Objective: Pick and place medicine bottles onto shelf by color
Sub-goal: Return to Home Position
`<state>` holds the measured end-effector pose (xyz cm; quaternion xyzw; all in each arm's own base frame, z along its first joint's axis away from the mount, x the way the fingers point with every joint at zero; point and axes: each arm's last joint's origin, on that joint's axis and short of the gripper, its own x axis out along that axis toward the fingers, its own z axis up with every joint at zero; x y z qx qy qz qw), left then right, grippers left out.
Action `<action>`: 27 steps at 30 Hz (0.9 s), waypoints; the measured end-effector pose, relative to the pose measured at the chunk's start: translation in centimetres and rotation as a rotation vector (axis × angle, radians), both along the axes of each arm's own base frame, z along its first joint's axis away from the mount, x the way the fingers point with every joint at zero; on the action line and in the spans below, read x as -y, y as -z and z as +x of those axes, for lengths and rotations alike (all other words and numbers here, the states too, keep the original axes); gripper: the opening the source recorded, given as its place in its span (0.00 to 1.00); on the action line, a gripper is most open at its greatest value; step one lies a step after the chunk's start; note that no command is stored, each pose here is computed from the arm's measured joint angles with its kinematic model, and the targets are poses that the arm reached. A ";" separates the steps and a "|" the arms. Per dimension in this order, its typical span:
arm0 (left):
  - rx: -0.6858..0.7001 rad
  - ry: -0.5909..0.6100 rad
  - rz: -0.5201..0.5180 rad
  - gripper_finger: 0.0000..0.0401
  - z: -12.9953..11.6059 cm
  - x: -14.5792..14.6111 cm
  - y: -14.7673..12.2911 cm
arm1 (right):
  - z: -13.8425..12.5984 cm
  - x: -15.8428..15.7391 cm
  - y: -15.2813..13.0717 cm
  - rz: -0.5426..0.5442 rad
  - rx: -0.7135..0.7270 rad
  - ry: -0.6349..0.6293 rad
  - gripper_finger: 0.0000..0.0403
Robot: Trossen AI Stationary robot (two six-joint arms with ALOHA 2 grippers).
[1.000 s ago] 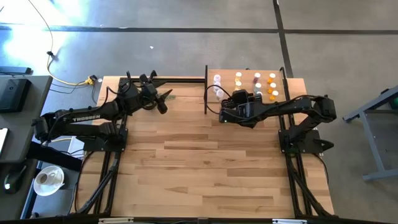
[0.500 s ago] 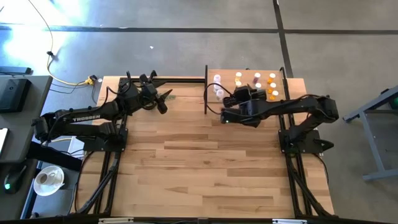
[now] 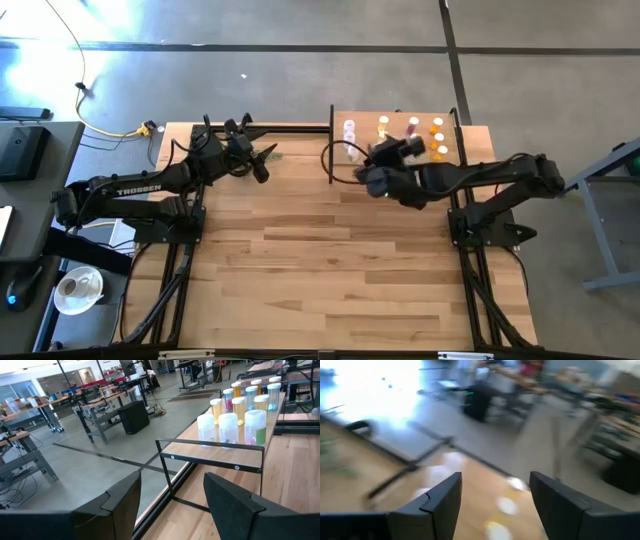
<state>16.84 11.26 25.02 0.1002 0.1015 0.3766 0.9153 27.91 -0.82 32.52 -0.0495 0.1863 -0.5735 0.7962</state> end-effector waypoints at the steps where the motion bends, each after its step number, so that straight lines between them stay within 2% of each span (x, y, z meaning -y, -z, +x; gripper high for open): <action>1: 0.000 -0.001 0.000 0.52 0.0 0.0 0.0 | 0.4 0.1 -0.4 0.014 -0.014 -0.051 0.56; 5: 0.000 -0.001 0.000 0.52 0.0 0.0 0.0 | 1.6 1.3 -2.0 0.063 -0.056 -0.338 0.56; 7: 0.000 0.000 0.000 0.52 0.0 0.0 0.0 | 1.9 1.9 -2.3 0.076 -0.056 -0.429 0.56; 12: 0.000 0.000 0.000 0.52 0.0 0.0 0.0 | 1.2 2.9 -1.5 0.143 -0.080 -0.420 0.56; 15: -0.001 0.000 0.000 0.52 0.0 0.0 0.0 | -0.2 2.7 -0.6 0.132 -0.042 -0.444 0.56; 22: -0.003 0.000 -0.002 0.52 0.0 0.0 0.0 | -5.4 1.6 2.7 0.065 0.173 -0.521 0.56; 27: -0.003 0.000 -0.002 0.52 0.0 0.0 0.0 | -9.1 0.8 5.5 0.021 0.247 -0.571 0.56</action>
